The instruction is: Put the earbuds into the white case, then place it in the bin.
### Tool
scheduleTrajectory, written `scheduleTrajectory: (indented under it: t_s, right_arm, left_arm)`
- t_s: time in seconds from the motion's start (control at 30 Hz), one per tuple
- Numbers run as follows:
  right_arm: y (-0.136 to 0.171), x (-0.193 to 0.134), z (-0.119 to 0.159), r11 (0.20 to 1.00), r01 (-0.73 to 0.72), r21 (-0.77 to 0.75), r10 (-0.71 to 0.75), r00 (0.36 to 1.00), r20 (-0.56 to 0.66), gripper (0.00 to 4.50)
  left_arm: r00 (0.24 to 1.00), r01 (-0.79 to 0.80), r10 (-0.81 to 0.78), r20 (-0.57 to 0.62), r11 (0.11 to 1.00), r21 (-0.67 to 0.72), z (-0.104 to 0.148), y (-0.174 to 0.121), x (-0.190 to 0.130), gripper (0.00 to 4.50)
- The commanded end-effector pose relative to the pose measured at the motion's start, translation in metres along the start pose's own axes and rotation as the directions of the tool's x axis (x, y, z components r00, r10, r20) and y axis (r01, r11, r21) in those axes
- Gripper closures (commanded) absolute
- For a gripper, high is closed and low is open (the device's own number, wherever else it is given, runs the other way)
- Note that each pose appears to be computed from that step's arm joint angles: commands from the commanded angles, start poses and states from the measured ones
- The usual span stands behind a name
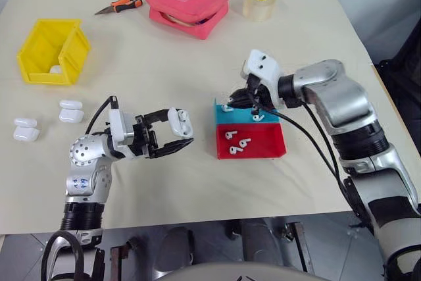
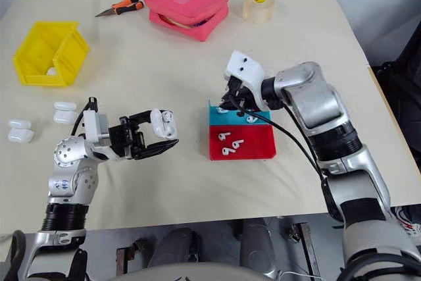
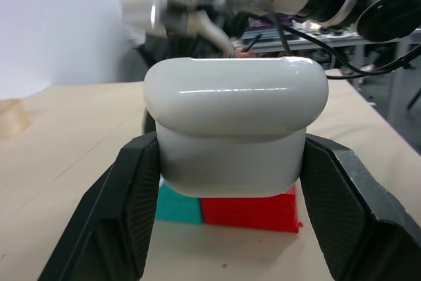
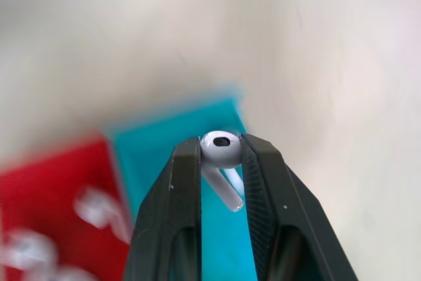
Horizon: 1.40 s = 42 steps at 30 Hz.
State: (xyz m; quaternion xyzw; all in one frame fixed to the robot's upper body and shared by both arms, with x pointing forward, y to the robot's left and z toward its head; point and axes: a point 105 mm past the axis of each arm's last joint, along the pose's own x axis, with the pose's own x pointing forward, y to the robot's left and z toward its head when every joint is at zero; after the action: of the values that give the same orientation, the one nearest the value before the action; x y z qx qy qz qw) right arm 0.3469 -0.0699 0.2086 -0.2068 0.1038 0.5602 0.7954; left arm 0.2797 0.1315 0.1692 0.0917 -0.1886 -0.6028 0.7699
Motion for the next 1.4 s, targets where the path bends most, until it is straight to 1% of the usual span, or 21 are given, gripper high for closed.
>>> scheduleTrajectory:
  t_s: [0.03,0.1,0.17,0.27,0.37,0.47,0.7,0.87,1.1,1.4]
  right_arm:
    - [0.025,-0.015,0.032,0.997,-0.076,-0.003,0.075,0.975,0.208,4.02]
    - [0.044,-0.021,0.046,0.991,-0.13,0.004,0.121,0.93,0.346,4.02]
    - [0.061,-0.023,0.052,0.982,-0.183,0.045,0.148,0.898,0.414,4.02]
    - [0.082,-0.021,0.053,0.962,-0.255,0.092,0.185,0.866,0.465,4.02]
    - [0.091,-0.014,0.057,0.95,-0.281,0.138,0.175,0.841,0.512,4.02]
    - [0.098,-0.006,0.06,0.944,-0.294,0.151,0.169,0.822,0.543,4.02]
    - [0.097,0.009,0.055,0.949,-0.271,0.164,0.138,0.821,0.554,4.02]
    - [0.098,0.016,0.05,0.949,-0.27,0.166,0.136,0.821,0.555,4.02]
    - [0.099,0.024,0.031,0.946,-0.26,0.196,0.12,0.838,0.532,4.02]
    - [0.093,0.024,0.009,0.951,-0.197,0.24,0.055,0.866,0.497,4.02]
  left_arm:
    - [0.999,0.034,-0.034,0.032,0.999,-0.003,0.003,0.002,0.002,1.72]
    - [0.998,0.043,-0.042,0.041,0.999,-0.009,0.002,0.006,0.004,1.72]
    - [0.997,0.053,-0.052,0.051,0.998,-0.016,0.002,0.011,0.007,1.72]
    - [0.995,0.082,-0.08,0.061,0.996,-0.023,0.0,0.014,0.011,1.72]
    - [0.991,0.116,-0.114,0.072,0.993,-0.028,-0.001,0.015,0.016,1.72]
    - [0.987,0.144,-0.141,0.082,0.989,-0.026,-0.001,0.017,0.02,1.72]
    - [0.975,0.201,-0.198,0.103,0.98,-0.018,0.004,0.015,0.028,1.72]
    - [0.971,0.21,-0.207,0.116,0.978,-0.017,0.008,0.013,0.029,1.72]
    - [0.97,0.208,-0.203,0.132,0.978,-0.02,0.014,0.011,0.028,1.72]
    - [0.974,0.169,-0.165,0.154,0.986,-0.013,0.019,0.015,0.025,1.72]
